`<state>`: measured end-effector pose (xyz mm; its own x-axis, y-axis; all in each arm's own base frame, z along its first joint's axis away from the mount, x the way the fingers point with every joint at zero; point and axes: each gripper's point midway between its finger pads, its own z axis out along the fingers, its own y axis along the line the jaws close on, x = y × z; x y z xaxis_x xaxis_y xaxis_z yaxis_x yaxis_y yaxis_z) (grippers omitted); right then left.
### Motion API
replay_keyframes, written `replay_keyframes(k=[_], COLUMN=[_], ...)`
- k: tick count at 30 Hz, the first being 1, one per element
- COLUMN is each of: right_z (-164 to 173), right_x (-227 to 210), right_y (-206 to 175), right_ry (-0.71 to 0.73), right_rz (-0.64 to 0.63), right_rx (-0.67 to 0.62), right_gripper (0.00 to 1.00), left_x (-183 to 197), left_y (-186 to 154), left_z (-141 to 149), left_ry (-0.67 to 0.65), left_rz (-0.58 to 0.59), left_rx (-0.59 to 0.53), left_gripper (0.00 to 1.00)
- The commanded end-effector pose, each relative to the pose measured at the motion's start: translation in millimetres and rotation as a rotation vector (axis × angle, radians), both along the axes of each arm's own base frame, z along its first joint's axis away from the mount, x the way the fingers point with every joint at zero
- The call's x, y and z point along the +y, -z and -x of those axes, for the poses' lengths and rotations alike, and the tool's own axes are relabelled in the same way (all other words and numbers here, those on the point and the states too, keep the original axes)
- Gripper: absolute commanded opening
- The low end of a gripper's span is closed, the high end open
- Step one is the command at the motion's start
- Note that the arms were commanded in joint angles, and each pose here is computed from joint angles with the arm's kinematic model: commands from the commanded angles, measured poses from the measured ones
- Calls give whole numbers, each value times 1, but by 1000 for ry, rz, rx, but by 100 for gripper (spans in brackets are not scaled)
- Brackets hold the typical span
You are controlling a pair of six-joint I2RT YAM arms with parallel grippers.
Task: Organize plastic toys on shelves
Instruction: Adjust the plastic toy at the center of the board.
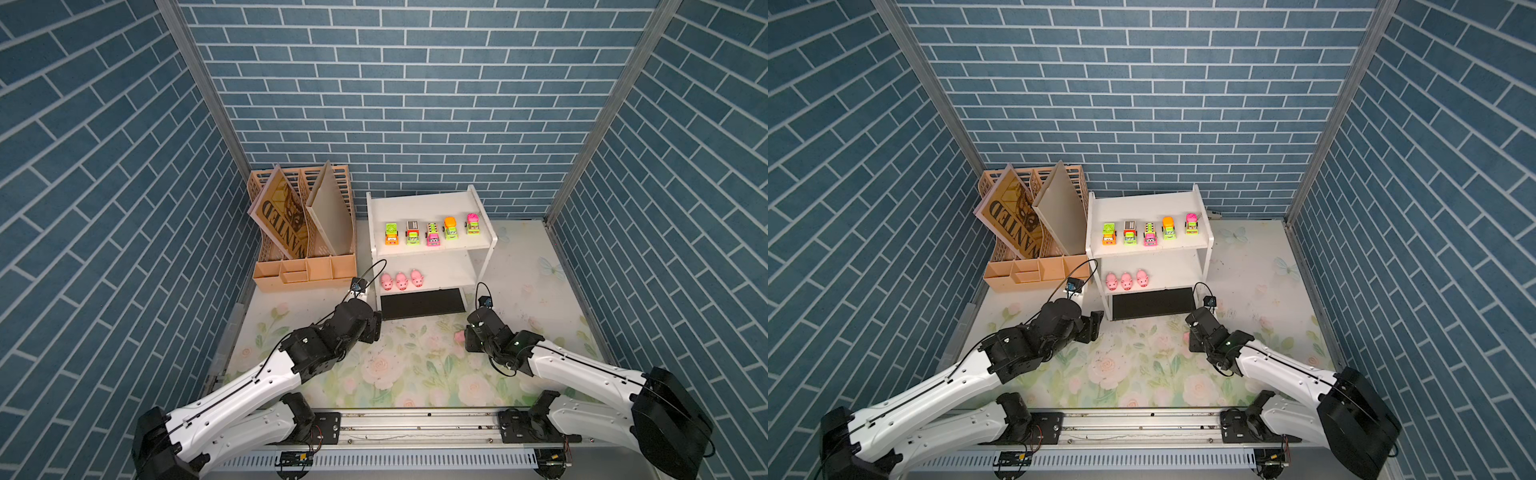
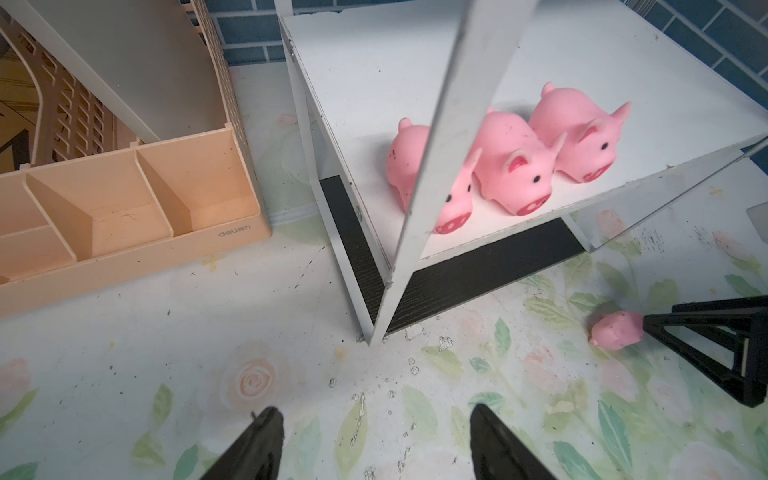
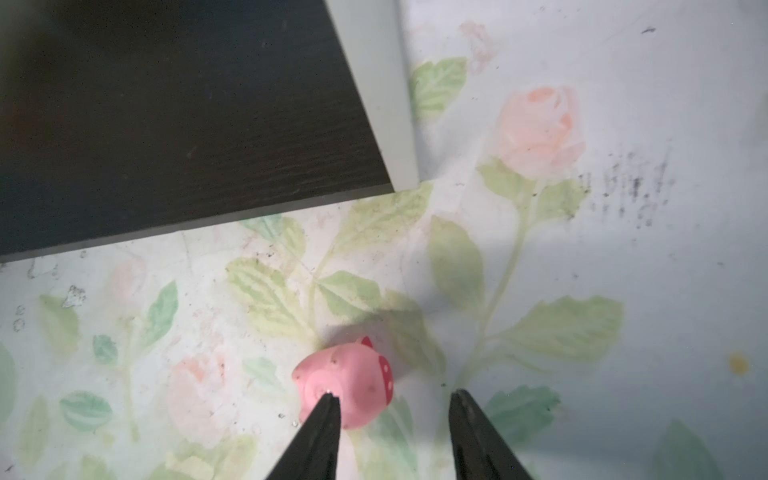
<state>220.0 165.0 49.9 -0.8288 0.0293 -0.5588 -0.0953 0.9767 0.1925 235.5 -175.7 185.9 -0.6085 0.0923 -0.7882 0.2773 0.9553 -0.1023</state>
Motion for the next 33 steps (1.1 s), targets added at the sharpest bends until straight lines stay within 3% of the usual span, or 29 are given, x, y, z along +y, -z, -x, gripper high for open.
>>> replay_keyframes(k=[1,8,12,18,26,30,33], right_z=[3,52,75,32,-18,-17,7], right_x=[13,-8,-20,-3,12,4,-8], right_y=[4,18,19,-22,-13,5,21], right_ry=[-28,8,35,44,36,46,43], right_rz=[-66,98,128,40,77,124,135], right_rx=[19,149,196,49,32,71,131], right_gripper=[45,41,39,41,41,39,38], left_x=[-3,-3,-4,-6,-4,-4,-5], left_y=[5,6,10,13,9,11,10], left_z=[1,1,1,1,1,1,2], left_ry=[18,18,20,30,22,23,25], left_rz=[-16,-16,-27,-36,-26,-31,-27], left_rx=[6,8,18,29,16,22,20], left_gripper=[74,74,74,73,73,73,73])
